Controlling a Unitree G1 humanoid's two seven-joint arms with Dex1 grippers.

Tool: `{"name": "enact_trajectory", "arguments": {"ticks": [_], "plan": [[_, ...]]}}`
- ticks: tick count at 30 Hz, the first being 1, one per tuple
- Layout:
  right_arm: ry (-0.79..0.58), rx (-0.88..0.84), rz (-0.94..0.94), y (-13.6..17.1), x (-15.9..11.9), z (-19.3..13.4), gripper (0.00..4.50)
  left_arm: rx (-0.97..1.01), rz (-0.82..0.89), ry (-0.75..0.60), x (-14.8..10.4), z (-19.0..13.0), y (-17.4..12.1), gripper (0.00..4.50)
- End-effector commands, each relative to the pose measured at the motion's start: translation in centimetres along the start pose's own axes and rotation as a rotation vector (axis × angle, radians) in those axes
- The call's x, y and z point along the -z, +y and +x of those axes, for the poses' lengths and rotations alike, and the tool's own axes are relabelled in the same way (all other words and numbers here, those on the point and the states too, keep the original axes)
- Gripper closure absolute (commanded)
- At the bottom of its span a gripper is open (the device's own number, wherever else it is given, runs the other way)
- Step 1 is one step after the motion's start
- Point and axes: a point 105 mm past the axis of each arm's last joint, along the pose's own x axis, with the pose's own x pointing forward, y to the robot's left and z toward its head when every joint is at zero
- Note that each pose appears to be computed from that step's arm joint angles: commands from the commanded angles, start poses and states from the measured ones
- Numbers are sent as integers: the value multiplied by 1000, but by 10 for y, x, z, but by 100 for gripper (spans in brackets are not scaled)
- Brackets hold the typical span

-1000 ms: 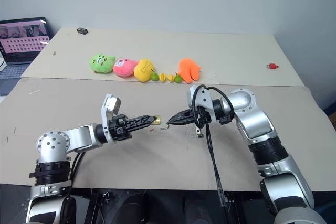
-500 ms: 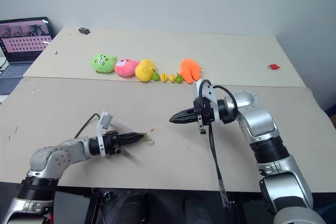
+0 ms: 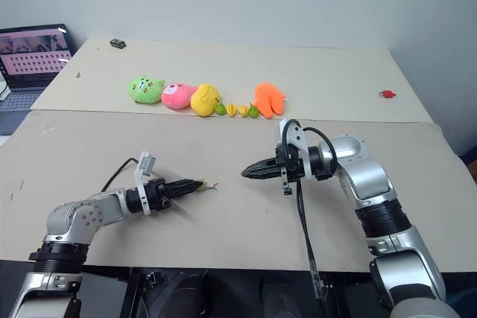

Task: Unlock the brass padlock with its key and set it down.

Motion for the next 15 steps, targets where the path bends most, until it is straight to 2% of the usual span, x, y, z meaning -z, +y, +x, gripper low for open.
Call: {"name": "enact_trajectory", "arguments": {"ticks": [1,3,4,9,15], "plan": [[-18,17,-76,-3,-13,-3,450,82,4,-40,-16,5,-19,106],[-19,18,-77,-4,-13,-2,450,136,-36,-33,-16,6,-28,24],[-19,18,-80,-4,-14,-2,450,104,-5,-25,-15,8,-25,9],[-22,19,-70,-4,-12,-2,450,102,-22,-29,-21,1,-27,9],[-22,25,-61,-7,-10,-2,450,-51,81,-82,-34,-10,-2,9]]}}
